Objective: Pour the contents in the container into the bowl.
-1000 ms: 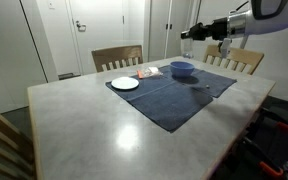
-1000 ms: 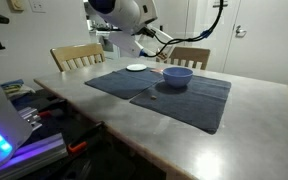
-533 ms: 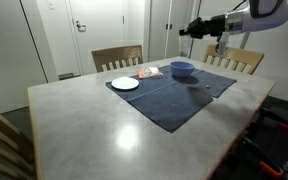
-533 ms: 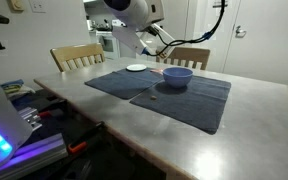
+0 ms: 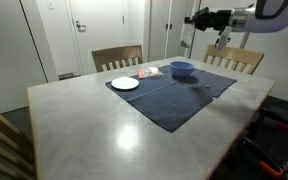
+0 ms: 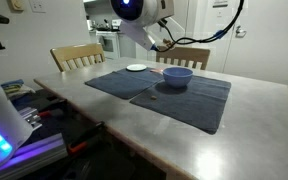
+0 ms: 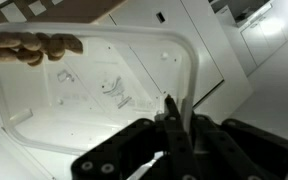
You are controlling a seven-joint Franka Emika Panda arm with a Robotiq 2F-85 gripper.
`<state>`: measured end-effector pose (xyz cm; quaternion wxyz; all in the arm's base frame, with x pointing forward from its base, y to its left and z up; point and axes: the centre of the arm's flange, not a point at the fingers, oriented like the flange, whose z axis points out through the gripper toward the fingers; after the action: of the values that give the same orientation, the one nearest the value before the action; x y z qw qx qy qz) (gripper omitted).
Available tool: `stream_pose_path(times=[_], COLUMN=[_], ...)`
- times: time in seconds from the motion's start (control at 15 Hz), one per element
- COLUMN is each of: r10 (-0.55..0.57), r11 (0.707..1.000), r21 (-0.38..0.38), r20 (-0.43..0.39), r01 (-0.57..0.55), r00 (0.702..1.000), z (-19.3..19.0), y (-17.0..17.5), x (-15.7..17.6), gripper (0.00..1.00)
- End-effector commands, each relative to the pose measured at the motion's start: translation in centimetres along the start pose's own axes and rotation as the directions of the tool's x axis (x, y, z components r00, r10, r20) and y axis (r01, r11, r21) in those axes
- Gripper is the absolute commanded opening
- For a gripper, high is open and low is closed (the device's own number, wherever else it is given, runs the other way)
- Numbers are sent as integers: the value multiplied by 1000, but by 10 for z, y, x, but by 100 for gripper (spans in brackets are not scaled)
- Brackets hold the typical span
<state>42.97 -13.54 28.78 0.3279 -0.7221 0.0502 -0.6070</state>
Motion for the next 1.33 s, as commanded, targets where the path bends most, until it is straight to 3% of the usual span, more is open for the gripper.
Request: stream_pose_path(times=[0.0, 0.47, 1.27], r10=[50, 159, 139], r11=[998, 980, 977], r21=[42, 142, 197], r20=[-90, -138, -296], r01=[-47, -139, -82], r00=[995, 978, 945], z=[-14, 7, -3], y=[22, 40, 54], x=[-2, -38, -58], gripper=[2, 2, 2])
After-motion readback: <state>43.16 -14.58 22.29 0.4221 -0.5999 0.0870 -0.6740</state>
